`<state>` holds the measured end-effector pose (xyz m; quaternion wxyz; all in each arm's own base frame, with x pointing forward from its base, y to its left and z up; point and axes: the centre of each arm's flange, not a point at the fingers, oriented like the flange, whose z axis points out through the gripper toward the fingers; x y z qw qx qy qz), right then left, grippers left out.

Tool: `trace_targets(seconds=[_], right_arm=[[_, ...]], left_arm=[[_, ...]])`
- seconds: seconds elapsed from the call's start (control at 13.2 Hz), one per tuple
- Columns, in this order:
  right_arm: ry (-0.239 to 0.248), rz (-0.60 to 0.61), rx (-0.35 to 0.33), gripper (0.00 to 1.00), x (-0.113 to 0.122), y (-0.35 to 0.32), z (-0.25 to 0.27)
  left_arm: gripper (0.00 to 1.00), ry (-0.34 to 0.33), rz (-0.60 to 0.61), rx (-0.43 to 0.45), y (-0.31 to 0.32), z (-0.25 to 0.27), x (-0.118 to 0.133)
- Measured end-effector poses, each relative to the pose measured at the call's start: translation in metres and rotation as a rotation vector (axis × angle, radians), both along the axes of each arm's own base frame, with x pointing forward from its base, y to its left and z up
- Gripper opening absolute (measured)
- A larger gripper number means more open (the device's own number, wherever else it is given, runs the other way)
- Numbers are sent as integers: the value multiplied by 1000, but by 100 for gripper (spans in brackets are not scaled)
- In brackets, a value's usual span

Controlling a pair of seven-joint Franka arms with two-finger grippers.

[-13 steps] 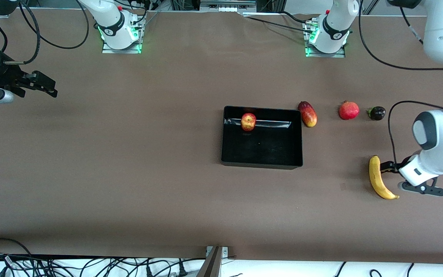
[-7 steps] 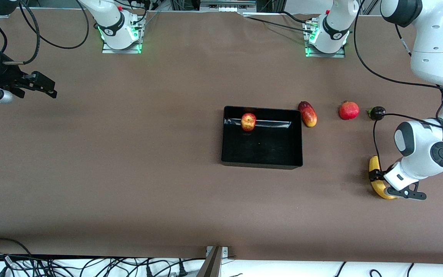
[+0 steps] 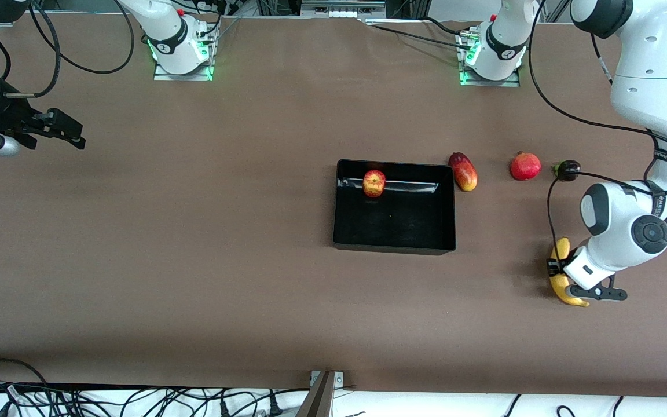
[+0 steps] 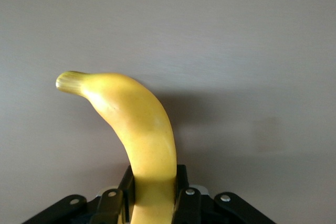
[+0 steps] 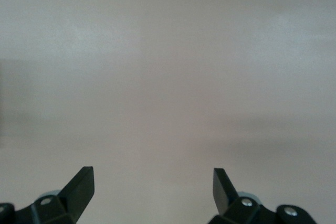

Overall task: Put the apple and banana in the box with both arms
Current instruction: 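Carry the banana to the box and lower it in with the left gripper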

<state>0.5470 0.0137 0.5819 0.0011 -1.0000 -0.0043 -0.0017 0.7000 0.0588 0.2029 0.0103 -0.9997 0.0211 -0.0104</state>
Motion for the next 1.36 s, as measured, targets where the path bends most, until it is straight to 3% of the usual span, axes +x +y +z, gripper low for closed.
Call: trace_targets(seconds=[0.23,0.53,0.91,1.21,1.36], right_arm=[[-1,1,0,100,0,1,0],[-1,2,0,100,0,1,0],[-1,2,0,100,0,1,0],[-2,2,0,100,0,1,1],[-2,2,0,100,0,1,1]], left_arm=[[33,109,33,-43,-77,51,-9],[33,235,68,-35,-208,149,-39],[33,225,-3,-48,-313,166,-69],[33,170,30,-103,-355,114,-80],[33,155,43,-81,-364,86,-90]])
